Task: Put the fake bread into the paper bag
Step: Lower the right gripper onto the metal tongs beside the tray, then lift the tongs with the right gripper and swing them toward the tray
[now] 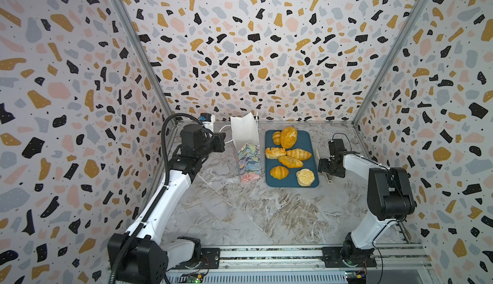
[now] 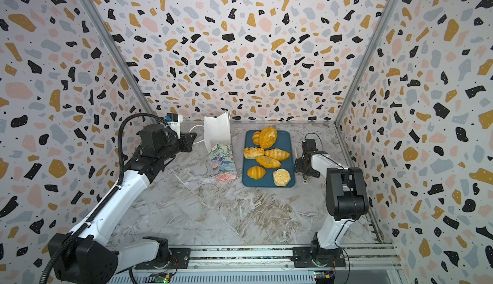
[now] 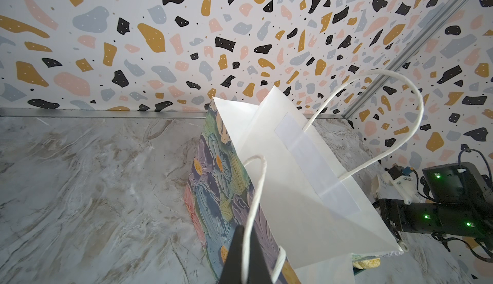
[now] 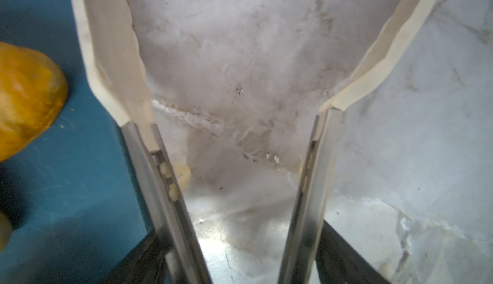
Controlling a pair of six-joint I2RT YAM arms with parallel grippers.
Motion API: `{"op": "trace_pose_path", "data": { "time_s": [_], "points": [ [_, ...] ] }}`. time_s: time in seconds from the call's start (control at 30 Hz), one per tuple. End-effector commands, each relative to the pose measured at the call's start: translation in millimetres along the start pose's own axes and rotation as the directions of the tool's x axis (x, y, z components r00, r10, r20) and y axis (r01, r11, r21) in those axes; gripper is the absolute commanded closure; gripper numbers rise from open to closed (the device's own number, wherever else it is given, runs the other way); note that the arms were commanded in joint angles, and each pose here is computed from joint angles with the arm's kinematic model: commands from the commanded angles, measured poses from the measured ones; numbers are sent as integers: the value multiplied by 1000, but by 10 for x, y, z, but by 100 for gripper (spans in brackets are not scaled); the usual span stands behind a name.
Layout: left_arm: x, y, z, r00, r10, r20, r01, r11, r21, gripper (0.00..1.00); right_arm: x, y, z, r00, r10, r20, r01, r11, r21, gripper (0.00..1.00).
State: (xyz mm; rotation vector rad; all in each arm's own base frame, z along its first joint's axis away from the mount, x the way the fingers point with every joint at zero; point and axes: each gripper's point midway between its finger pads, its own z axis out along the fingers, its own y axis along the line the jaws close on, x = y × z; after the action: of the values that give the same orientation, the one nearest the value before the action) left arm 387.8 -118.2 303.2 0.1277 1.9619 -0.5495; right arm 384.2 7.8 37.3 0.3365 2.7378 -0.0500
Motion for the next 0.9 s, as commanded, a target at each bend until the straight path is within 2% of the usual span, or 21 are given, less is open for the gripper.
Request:
{"op": "trace_pose_path", "data": {
  "time_s": [0.0, 0.13, 0.47, 0.87],
  "points": [
    [-45, -6, -38, 999, 13, 30, -14, 1000, 2, 100, -90, -35, -41, 1000, -18, 4, 18, 1000, 25, 19],
    [-47, 0, -39, 999, 13, 32, -13, 1000, -2, 100, -119, -26, -39, 1000, -22, 7, 21, 1000, 22, 22],
    [-45, 5, -36, 999, 14, 34, -14, 1000, -3, 100, -243, 55, -129, 997, -48, 54, 49, 999, -11, 41],
    [-45, 2, -35, 999, 14, 34, -14, 1000, -2, 100, -276, 74, -716, 987, -86, 137, 89, 996, -16, 43]
  ]
}}
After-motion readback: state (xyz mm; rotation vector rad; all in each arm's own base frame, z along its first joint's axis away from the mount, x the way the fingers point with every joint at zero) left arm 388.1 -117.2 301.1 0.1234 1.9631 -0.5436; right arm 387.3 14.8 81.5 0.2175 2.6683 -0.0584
